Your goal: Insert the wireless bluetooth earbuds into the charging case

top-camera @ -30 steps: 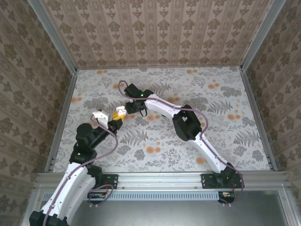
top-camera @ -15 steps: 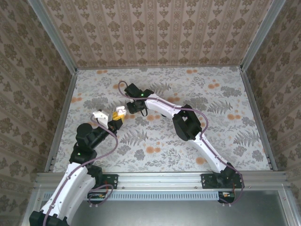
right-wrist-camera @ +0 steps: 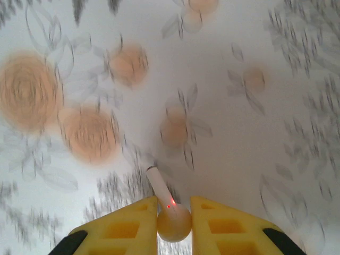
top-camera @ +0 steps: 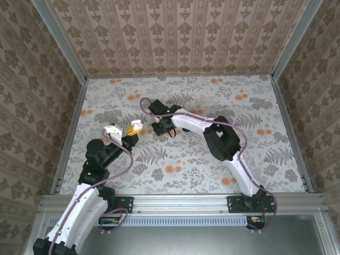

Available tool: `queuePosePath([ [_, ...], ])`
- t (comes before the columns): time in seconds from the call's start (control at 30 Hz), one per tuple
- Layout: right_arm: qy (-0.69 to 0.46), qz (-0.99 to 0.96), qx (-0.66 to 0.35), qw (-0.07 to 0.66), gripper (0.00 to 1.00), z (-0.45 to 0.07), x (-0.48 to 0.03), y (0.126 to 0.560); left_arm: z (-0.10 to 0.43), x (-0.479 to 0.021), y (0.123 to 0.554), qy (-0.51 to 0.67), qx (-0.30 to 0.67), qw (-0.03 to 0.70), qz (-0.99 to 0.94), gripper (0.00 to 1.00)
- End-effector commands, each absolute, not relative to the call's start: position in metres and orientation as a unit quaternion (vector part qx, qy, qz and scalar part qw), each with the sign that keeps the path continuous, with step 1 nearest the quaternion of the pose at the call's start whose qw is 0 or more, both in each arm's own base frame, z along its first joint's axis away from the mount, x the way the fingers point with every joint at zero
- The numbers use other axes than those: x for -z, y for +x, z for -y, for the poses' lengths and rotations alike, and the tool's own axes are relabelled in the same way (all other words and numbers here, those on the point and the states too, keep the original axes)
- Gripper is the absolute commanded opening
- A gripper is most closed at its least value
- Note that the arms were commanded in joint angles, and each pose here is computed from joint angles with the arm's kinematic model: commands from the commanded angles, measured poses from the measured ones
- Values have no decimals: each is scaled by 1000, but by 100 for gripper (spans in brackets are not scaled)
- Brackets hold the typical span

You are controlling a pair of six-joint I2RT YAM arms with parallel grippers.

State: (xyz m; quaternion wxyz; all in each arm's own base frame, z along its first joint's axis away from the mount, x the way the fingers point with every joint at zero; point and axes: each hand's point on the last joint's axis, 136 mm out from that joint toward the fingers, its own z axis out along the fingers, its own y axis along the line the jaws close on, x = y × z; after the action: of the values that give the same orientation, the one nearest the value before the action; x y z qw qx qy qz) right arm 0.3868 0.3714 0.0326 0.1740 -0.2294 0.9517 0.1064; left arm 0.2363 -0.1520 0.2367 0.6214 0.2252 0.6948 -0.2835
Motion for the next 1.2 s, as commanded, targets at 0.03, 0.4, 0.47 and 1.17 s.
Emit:
queuePosePath([
  [0.03,-222,-947,-132,191,19,-352,-72,360,153,-257,235,218,302,632,-680,7],
  [0.4,-280,-947,-113,107,17,-265,-36,255,180,-252,237,226,350,612,-672,7],
  [0.47,-287,-947,-108,92,17,-254,-27,244,195,-249,235,252,358,596,-673,7],
  [1.17,-166,-959,-180,142,31,-250,-79,222,231,-235,235,298,352,569,-681,6],
])
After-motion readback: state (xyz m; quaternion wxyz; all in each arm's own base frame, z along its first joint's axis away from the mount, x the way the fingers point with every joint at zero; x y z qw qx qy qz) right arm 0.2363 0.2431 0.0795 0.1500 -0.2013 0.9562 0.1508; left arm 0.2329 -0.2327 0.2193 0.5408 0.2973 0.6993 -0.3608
